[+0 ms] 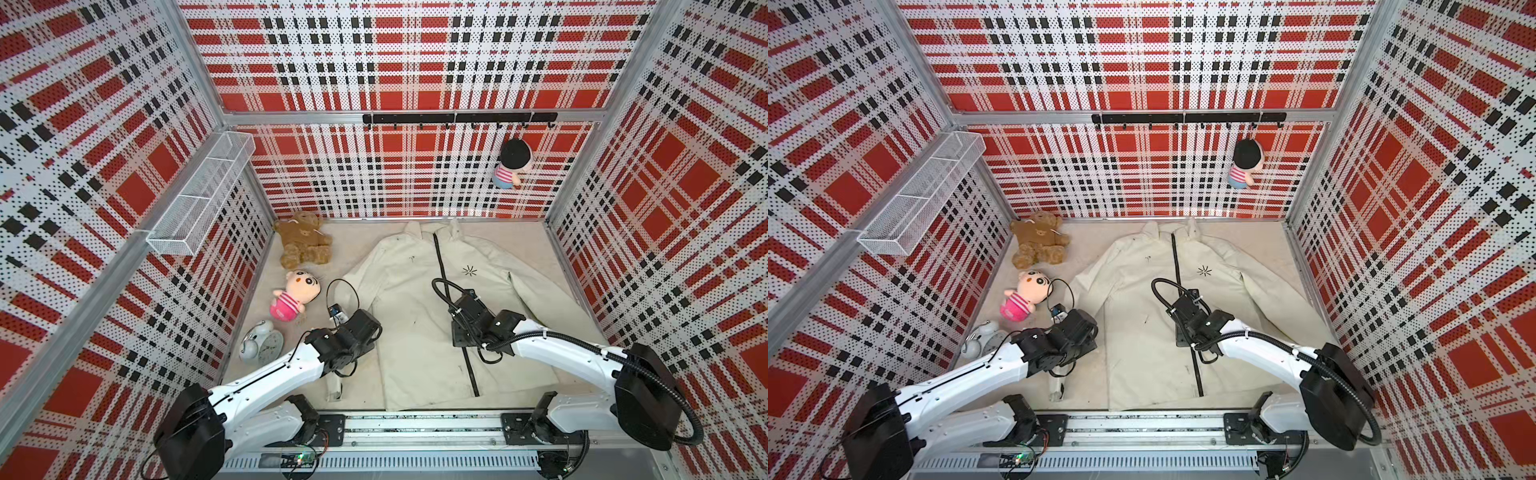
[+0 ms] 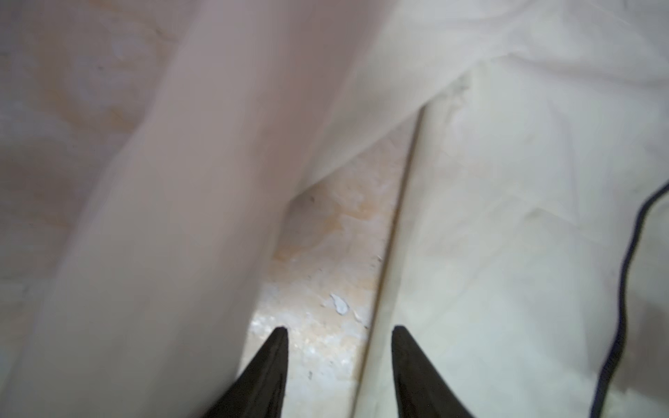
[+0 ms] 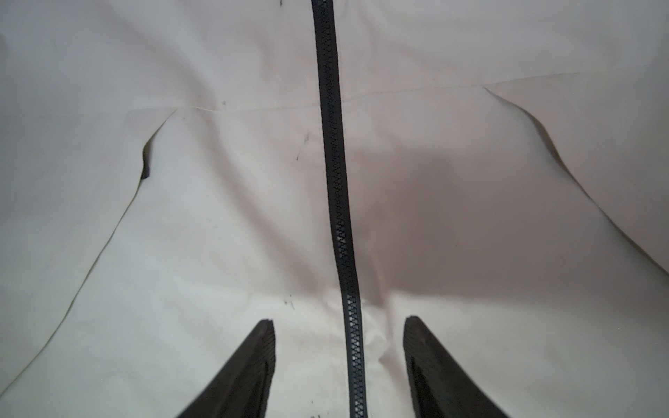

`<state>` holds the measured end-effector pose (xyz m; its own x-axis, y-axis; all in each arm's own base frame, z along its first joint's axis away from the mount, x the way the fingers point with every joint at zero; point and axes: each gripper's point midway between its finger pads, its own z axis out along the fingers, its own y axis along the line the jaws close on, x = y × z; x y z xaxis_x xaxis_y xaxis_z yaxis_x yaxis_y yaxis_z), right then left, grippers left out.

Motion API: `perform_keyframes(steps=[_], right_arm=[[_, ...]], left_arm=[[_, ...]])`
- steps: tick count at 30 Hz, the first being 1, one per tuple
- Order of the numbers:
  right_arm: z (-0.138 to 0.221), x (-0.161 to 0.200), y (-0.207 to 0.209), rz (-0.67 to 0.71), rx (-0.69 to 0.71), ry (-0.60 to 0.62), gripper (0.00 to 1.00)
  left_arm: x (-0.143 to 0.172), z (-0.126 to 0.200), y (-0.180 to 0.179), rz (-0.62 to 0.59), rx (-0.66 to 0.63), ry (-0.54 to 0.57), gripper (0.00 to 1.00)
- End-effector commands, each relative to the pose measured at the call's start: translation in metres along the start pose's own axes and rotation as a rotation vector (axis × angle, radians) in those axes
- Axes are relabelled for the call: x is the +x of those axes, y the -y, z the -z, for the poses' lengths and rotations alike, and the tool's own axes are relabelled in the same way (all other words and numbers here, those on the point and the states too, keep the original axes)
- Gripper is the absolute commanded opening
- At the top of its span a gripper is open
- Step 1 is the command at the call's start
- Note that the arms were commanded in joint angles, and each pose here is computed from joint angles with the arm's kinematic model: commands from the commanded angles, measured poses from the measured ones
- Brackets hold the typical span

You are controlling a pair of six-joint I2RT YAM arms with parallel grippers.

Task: Unzip the jacket
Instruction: Flatten out the jacket at the center of the board.

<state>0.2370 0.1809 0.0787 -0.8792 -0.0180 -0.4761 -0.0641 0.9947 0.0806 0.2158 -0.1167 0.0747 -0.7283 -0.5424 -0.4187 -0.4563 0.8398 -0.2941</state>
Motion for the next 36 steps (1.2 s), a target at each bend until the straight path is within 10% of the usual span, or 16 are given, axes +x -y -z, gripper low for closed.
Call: perform_keyframes(steps=[1,7,15,28,36], right_arm=[[0.007,-0.004,0.006,-0.005,0.006,0.041,0.61],[0.013,-0.007,0.01,-0.007,0.008,0.064,0.62],[0.012,-0.014,0.004,0.019,0.012,0.061,0.62],[-0.01,-0.077,-0.036,-0.035,-0.272,0.149,0.64],[-0.041,-0.106,-0.026,0.053,-0.108,0.08,0.63]], left_arm=[[-0.042,0.004,-0.019,0.082,-0.024,0.11,0.49],[-0.127,0.031,-0.084,0.302,-0.018,0.266,0.53],[-0.163,0.035,-0.111,0.369,-0.013,0.272,0.64],[-0.174,0.042,-0.023,0.175,0.193,0.306,0.64],[-0.164,0.009,0.087,0.009,0.307,0.207,0.64]])
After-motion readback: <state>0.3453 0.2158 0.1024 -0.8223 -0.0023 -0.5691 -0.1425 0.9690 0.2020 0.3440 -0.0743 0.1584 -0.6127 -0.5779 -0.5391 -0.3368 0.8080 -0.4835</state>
